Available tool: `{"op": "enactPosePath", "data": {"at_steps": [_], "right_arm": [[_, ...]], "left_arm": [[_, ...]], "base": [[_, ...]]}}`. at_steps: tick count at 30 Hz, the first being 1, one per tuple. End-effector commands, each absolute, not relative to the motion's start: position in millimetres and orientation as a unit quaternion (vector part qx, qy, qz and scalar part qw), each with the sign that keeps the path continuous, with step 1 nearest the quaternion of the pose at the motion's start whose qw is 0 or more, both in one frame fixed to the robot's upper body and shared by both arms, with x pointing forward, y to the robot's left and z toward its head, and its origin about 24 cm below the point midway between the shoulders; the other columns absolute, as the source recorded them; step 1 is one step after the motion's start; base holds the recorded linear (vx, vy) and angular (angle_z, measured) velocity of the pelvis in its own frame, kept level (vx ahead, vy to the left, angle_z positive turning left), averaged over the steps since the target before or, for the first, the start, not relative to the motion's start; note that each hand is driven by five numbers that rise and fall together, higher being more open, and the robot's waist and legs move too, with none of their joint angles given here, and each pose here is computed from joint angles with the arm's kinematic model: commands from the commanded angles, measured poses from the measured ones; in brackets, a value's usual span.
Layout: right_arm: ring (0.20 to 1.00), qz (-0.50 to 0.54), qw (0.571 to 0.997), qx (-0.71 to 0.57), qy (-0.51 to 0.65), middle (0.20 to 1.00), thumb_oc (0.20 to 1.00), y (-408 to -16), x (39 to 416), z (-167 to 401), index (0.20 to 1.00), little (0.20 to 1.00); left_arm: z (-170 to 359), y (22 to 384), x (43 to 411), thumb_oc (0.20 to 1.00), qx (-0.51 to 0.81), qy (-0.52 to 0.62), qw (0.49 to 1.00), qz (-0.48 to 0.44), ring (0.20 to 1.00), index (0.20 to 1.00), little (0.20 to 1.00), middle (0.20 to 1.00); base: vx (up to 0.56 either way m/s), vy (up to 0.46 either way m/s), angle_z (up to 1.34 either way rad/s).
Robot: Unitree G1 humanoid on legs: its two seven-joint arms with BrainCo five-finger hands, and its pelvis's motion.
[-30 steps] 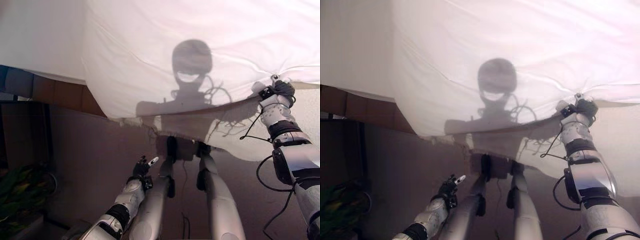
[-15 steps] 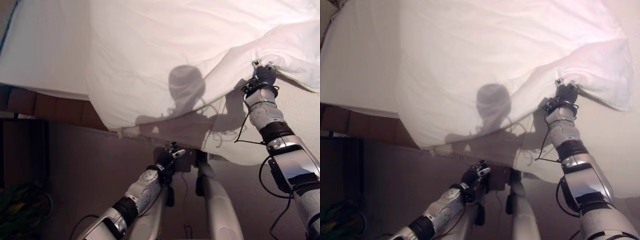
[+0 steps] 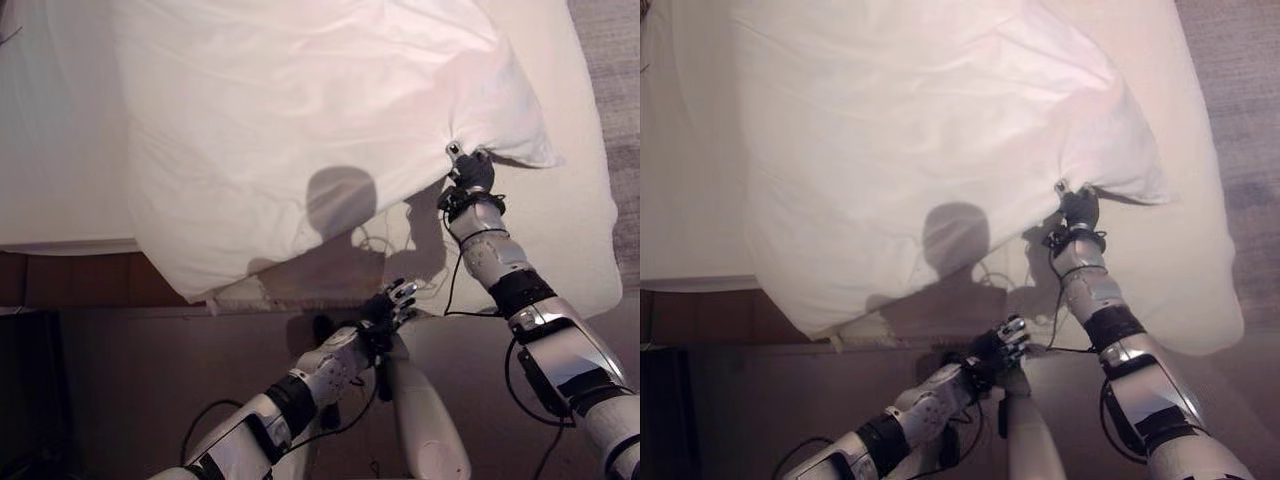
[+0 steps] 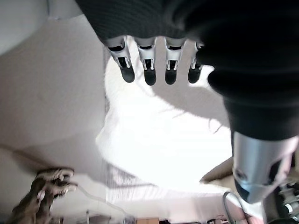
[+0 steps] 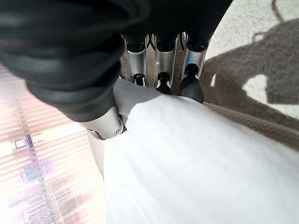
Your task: Make the bed
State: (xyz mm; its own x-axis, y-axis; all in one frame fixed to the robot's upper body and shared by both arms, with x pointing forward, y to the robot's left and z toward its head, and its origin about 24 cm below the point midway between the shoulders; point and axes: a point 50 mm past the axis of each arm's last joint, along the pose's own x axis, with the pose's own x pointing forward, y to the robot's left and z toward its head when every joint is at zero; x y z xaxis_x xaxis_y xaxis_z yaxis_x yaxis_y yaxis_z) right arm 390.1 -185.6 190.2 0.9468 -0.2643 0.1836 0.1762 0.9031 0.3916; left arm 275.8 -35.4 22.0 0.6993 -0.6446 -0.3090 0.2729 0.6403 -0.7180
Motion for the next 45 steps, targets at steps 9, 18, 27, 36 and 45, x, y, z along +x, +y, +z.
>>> {"op": "enactPosePath", "data": {"at_steps": [9,18,27,36,45], "right_arm": [[0.200,-0.096,0.948,0.246,-0.177,0.200,0.200,-177,377,198,0.200,0.200],[0.200,-0.113,0.942,0.283,-0.140,0.200,0.200,-175,374,170,0.200,0.200],[0.200,-0.123,0.936,0.305,-0.126,0.200,0.200,-171,370,158,0.200,0.200],[0.200,-0.122,0.921,0.351,-0.119,0.200,0.200,-154,363,147,0.200,0.200],[0.200,-0.122,0.900,0.376,-0.183,0.200,0.200,-158,339,158,0.200,0.200]], "left_arm": [[84,-48,308,1.000,-0.513,0.213,0.806,-0.205,1.000,1.000,1.000,1.000],[133,-17,343,1.000,-0.574,0.108,0.797,-0.153,1.000,1.000,1.000,1.000],[146,4,356,1.000,-0.596,0.065,0.794,-0.102,1.000,1.000,1.000,1.000],[143,23,367,1.000,-0.607,0.056,0.792,-0.020,1.000,1.000,1.000,1.000],[140,34,372,1.000,-0.611,0.055,0.789,0.033,1.000,1.000,1.000,1.000]], "base": [[0.00,-0.037,0.02],[-0.01,-0.039,0.07],[-0.02,-0.027,0.08],[-0.01,-0.002,0.00],[0.00,0.000,0.00]]}}
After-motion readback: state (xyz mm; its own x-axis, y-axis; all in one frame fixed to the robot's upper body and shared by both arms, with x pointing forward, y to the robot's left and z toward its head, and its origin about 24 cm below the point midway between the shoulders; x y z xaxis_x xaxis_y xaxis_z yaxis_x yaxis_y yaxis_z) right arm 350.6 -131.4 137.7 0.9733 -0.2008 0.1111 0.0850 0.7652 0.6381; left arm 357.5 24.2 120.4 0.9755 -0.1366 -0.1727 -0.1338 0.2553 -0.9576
